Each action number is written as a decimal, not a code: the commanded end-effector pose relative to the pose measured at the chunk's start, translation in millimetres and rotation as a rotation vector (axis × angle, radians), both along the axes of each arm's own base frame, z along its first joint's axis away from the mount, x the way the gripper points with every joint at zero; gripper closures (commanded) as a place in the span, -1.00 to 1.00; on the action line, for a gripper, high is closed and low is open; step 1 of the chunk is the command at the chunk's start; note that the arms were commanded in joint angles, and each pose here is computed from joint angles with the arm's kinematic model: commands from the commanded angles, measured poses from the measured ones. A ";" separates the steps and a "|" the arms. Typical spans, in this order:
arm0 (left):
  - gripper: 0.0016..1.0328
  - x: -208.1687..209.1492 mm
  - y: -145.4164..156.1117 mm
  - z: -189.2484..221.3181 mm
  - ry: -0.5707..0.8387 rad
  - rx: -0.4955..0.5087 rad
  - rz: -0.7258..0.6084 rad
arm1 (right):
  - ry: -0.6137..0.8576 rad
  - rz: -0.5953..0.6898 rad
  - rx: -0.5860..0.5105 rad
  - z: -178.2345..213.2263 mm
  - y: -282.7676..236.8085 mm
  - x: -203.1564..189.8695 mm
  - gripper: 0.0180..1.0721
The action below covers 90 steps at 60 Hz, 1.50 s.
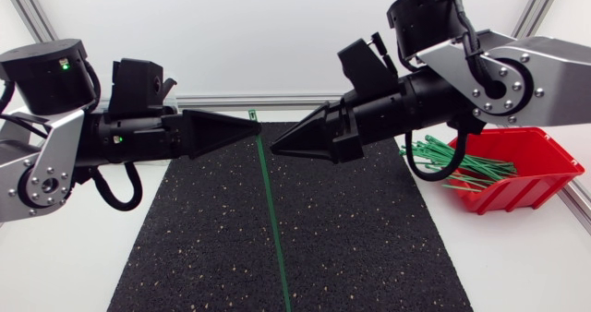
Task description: Take a green cable tie from the red box, thread the tail through the head to close it, then place it in the transparent bin on the left.
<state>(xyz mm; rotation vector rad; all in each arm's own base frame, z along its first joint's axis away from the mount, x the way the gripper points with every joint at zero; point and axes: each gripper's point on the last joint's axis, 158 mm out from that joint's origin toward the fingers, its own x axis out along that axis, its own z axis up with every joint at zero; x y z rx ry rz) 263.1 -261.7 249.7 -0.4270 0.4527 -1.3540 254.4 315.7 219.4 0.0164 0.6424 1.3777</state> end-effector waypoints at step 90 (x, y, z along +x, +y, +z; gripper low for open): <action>0.94 102.8 8.3 -64.0 0.082 0.210 -0.076 | -1.382 0.292 -0.883 -128.5 11.5 50.8 -0.90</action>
